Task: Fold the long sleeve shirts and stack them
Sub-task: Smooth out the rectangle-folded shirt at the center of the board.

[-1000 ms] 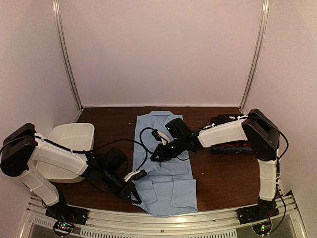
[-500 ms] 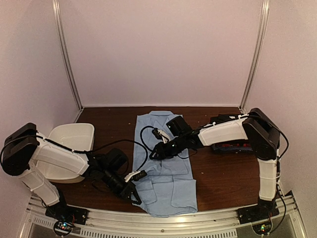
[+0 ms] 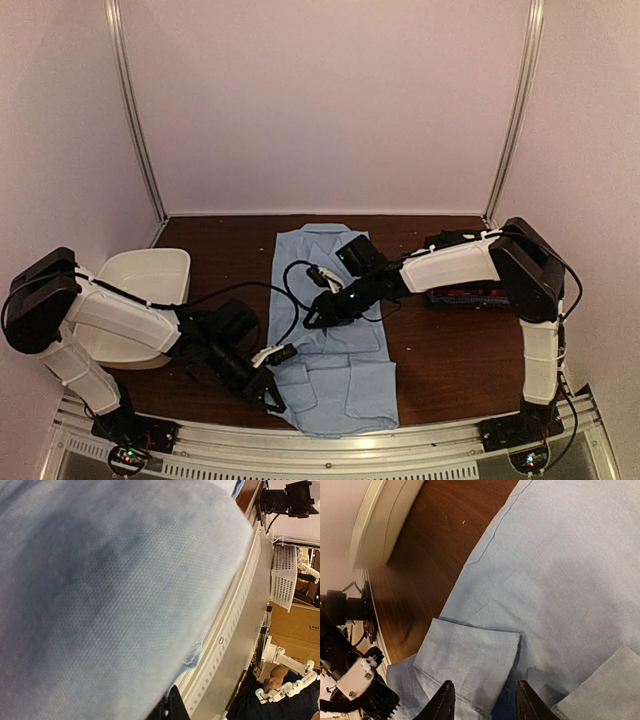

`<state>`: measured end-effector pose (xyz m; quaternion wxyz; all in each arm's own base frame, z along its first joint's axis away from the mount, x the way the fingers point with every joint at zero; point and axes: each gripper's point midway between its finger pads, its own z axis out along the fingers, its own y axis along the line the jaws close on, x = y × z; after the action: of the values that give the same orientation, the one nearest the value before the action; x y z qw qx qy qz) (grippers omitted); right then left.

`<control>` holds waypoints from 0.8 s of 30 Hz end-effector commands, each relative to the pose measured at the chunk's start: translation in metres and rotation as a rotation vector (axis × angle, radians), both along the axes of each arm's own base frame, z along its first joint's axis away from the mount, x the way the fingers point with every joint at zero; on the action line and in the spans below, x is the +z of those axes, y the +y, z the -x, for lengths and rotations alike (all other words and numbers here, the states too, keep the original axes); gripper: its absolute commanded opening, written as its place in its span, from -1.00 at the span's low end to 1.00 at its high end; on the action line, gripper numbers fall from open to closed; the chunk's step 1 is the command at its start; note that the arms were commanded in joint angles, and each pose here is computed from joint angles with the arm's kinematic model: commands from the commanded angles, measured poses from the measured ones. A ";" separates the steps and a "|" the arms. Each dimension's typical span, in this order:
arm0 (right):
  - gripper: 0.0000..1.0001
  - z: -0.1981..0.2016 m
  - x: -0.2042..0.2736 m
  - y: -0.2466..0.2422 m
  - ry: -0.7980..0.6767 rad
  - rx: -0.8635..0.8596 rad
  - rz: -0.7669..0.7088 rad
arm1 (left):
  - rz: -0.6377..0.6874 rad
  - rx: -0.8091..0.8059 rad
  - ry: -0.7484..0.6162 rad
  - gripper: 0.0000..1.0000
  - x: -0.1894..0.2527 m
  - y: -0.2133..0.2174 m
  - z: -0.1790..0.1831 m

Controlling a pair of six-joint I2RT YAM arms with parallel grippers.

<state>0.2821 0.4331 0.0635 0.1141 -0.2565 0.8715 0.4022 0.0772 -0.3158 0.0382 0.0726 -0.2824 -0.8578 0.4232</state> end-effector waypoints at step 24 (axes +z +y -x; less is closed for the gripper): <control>-0.18 -0.001 -0.002 0.028 0.090 0.040 -0.108 | 0.042 -0.015 -0.038 -1.00 0.008 -0.014 -0.010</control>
<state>0.2716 0.4468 0.0501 0.0620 -0.2530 0.8595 0.4398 0.0798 -0.3197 0.0386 0.0722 -0.2828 -0.8575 0.4237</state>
